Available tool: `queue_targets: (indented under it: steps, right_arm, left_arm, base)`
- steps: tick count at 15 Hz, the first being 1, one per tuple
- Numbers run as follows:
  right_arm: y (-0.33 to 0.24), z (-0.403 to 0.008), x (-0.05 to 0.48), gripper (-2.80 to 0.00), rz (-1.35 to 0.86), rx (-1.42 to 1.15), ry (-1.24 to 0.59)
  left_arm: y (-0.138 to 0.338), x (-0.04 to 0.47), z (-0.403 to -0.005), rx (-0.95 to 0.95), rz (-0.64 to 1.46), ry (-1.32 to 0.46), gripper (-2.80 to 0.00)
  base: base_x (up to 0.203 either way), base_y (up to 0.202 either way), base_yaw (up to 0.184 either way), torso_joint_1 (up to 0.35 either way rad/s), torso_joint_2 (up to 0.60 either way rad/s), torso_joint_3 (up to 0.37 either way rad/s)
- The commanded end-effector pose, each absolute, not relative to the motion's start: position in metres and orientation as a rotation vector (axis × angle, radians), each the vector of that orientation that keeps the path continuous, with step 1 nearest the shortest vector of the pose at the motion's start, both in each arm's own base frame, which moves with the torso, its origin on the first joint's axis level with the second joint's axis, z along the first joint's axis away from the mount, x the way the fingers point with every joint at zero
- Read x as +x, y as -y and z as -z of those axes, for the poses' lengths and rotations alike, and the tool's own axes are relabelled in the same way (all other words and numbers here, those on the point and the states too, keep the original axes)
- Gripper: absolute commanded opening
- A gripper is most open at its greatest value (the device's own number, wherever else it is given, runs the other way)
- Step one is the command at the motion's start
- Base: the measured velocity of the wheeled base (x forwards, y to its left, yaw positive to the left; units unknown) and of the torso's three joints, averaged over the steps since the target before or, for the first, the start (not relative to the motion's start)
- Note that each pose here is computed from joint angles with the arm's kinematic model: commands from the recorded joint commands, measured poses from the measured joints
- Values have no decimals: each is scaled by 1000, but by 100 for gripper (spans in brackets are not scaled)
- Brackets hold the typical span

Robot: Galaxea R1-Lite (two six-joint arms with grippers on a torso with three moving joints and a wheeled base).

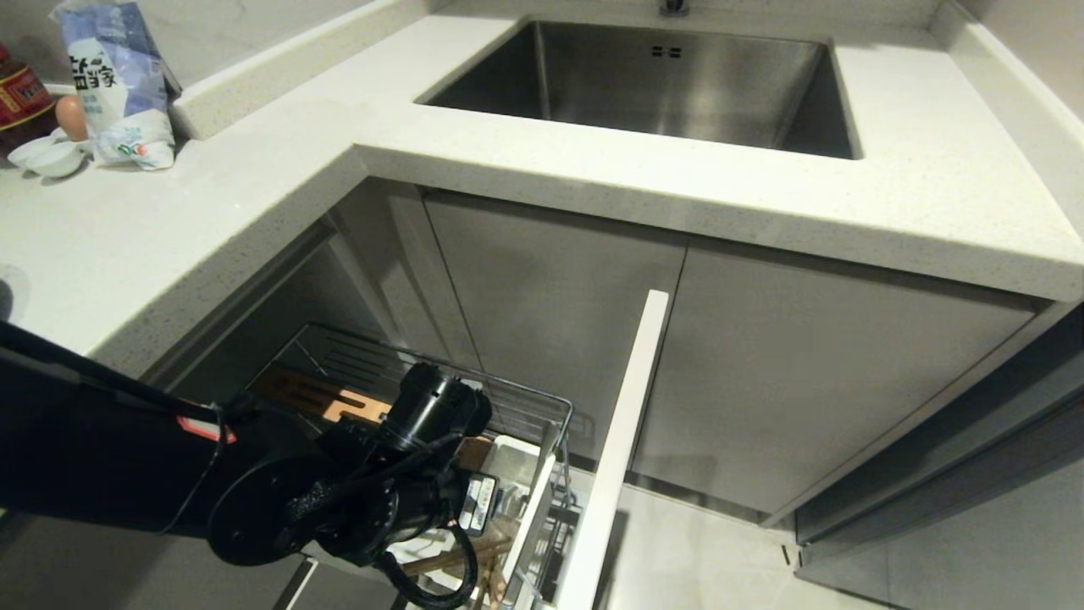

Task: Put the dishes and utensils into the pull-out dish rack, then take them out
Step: Take the spoon out of the cupboard

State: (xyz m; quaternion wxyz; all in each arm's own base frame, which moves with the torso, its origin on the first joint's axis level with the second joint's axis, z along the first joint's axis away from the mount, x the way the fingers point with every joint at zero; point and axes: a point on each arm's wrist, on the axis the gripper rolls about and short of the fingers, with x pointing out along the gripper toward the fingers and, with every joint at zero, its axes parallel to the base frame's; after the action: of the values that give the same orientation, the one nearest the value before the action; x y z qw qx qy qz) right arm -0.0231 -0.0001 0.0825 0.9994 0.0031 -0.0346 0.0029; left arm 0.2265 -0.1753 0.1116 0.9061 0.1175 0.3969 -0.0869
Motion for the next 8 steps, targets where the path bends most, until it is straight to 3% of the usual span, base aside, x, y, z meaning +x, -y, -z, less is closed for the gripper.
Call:
queue_targets:
  steps: [1,8]
  right_arm:
    - [0,-76,-21,-280,-6,6,48]
    - [0,-76,-21,-280,-6,6,48]
  left_arm:
    - [175,226,-113,238,178,-813,-280]
    - [178,223,-113,245,192,-814,-280]
  base:
    - [0,0,0,0,0,0]
    - [0,0,0,0,0,0]
